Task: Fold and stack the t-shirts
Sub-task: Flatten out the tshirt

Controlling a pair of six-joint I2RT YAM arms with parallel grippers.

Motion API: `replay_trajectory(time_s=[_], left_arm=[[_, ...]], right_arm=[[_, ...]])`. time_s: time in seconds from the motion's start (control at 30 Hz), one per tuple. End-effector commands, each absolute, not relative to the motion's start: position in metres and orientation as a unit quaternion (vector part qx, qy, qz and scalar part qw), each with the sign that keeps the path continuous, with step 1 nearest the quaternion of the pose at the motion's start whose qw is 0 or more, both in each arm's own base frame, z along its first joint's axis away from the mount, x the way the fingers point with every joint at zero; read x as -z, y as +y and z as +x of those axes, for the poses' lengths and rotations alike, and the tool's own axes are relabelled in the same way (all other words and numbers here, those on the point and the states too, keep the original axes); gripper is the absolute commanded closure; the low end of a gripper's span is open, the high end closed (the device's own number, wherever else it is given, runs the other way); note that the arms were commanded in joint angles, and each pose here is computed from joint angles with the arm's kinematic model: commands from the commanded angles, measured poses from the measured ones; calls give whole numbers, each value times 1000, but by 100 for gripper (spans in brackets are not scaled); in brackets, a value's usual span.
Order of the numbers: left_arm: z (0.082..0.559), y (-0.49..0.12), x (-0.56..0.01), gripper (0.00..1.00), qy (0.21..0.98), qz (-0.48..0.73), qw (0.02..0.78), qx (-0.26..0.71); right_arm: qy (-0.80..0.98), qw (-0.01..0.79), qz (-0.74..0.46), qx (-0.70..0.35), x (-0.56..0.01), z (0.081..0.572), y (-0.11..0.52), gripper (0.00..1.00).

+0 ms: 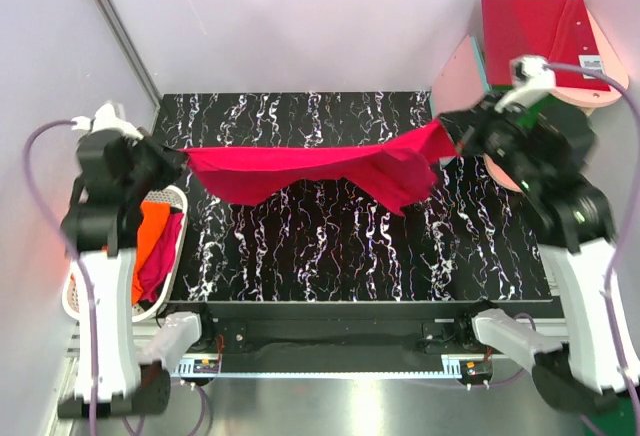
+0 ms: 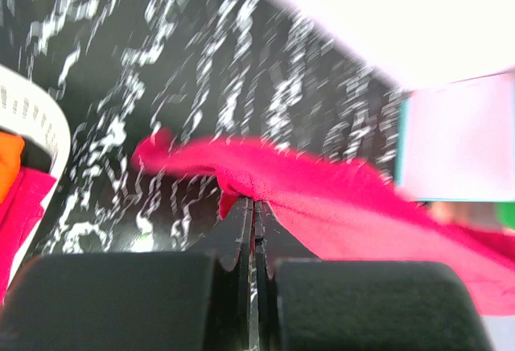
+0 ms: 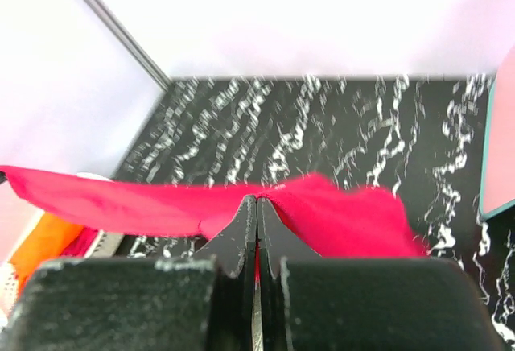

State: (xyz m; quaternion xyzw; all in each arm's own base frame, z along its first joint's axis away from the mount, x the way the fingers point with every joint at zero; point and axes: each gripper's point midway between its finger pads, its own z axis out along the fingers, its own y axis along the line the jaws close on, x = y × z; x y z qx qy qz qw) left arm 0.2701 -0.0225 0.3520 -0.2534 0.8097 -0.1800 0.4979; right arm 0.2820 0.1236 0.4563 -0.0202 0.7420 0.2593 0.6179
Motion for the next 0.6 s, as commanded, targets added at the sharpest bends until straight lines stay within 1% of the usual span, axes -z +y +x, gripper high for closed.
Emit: replay_trajectory(time_s=[0.0,0.07,0.1,0.17,0.23,0.27,0.3,0.33,0.37,0.4,0.43,0.47,0.5,0.53,0.57], left_arm=[[230,-17,-425,100,738,-228,609,178],[220,-14,-446,100,721,-223,633,173],[213,-13,-467,100,705,-219,652,171],[216,-9,-490,100,694,-218,667,164],[226,-6,-498,100,691,-223,669,159],[244,-4,-497,100,699,-227,661,153],[256,-4,-495,100,705,-227,655,151],[269,-5,-491,100,714,-222,647,151],[299,-4,-474,100,738,-225,620,143],[314,-7,-464,100,751,-221,605,146],[330,-12,-453,100,766,-214,586,155],[360,-13,-428,100,790,-218,551,156],[372,-19,-413,100,804,-216,527,169],[385,-22,-399,100,815,-215,509,174],[411,-23,-370,100,836,-215,473,174]], right_arm=[[714,648,-41,-262,-474,254,117,100],[697,669,-39,-256,-493,247,111,100],[694,678,-37,-238,-497,249,105,100],[681,699,-31,-216,-513,254,97,100],[683,706,-22,-185,-512,277,92,100],[687,708,-17,-163,-506,289,87,100],[686,713,5,-141,-503,311,83,100],[689,713,9,-128,-497,324,82,100],[695,710,10,-113,-488,339,81,100],[710,698,26,-89,-470,369,79,100],[717,692,26,-84,-462,386,81,100],[721,687,23,-84,-458,401,84,100],[746,661,17,-84,-428,434,92,100],[758,646,12,-91,-413,451,96,100],[776,622,8,-98,-388,482,107,100]])
